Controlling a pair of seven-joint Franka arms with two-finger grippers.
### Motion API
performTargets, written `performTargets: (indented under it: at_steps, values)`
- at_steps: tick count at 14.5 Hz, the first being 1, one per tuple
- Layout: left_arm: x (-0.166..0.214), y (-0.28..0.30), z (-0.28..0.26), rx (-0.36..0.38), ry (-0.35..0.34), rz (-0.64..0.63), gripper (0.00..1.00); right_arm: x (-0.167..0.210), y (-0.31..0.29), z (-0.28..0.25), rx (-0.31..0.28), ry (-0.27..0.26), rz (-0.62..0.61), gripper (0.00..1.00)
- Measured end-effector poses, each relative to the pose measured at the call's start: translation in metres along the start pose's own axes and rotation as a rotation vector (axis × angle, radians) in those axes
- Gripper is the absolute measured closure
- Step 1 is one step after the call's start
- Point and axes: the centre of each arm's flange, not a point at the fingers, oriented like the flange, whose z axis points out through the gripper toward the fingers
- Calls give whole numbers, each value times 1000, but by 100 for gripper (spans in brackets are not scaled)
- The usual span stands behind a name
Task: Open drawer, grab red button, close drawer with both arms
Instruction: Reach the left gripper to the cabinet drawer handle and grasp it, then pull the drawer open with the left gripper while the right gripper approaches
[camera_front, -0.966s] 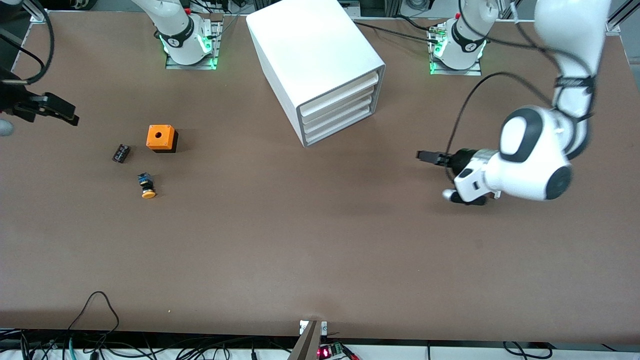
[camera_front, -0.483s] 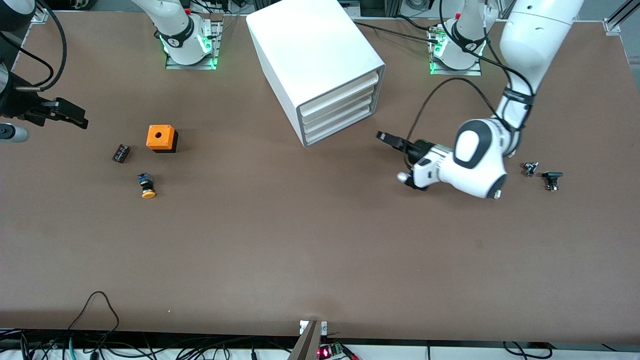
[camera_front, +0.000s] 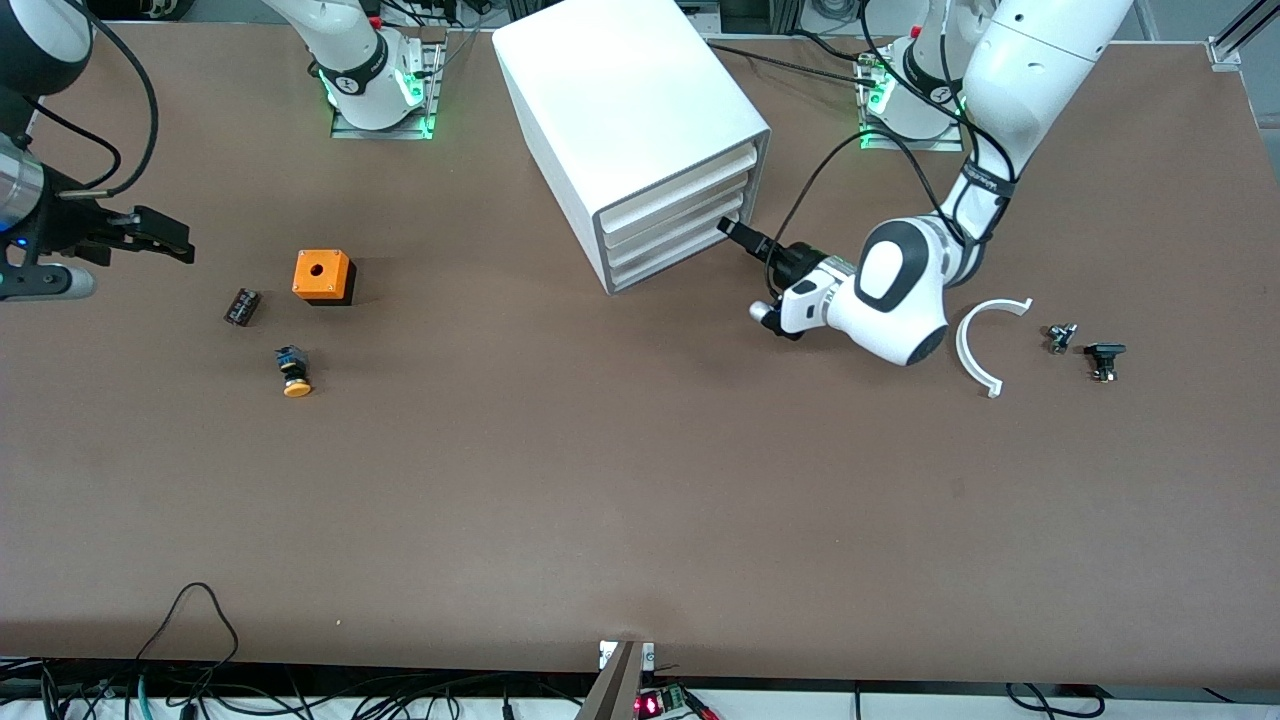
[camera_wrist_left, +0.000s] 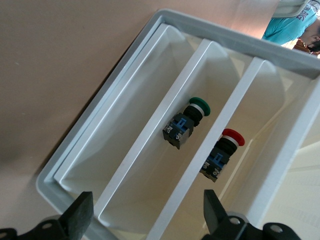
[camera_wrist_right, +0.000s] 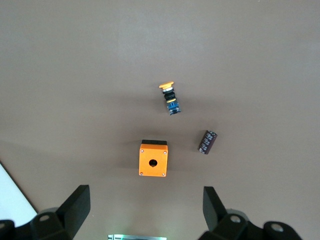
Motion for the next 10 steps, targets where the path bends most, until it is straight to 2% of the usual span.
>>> performTargets:
  at_steps: [6, 10]
  values:
    - [-6, 14, 56, -22, -9, 0, 9, 5, -3, 10, 6, -21, -8, 0]
    - [-11, 15, 58, -22, -9, -2, 49, 7, -16, 11, 3, -27, -32, 0]
